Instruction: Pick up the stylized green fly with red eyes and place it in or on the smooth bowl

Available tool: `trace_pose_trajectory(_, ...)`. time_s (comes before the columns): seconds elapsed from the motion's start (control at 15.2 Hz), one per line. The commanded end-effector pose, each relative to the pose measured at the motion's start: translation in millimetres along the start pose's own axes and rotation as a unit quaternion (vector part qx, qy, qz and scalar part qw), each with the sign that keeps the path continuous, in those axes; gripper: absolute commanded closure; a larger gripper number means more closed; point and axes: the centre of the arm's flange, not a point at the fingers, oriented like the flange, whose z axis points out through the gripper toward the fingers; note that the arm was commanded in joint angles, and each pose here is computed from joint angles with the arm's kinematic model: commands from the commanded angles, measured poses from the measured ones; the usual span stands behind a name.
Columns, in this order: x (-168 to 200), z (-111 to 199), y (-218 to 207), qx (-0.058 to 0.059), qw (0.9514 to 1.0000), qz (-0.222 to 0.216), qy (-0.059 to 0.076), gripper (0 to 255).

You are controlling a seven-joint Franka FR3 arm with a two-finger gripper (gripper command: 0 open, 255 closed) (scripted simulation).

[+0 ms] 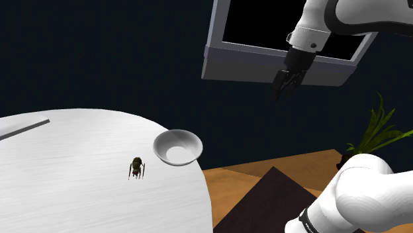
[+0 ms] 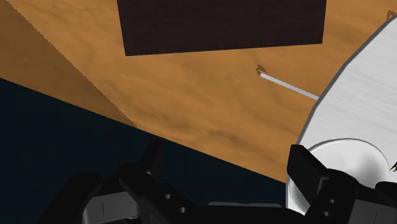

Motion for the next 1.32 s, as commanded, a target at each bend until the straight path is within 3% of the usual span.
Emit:
trace_pose_trajectory(0.0, 0.0, 0.0, 0.0, 0.000, 1.0000, 0.000, 0.000, 0)
trace_pose_trajectory(1.25, 74.3, 108.6, -201.2, 0.028, 0.9982, -0.043, 0.030, 0)
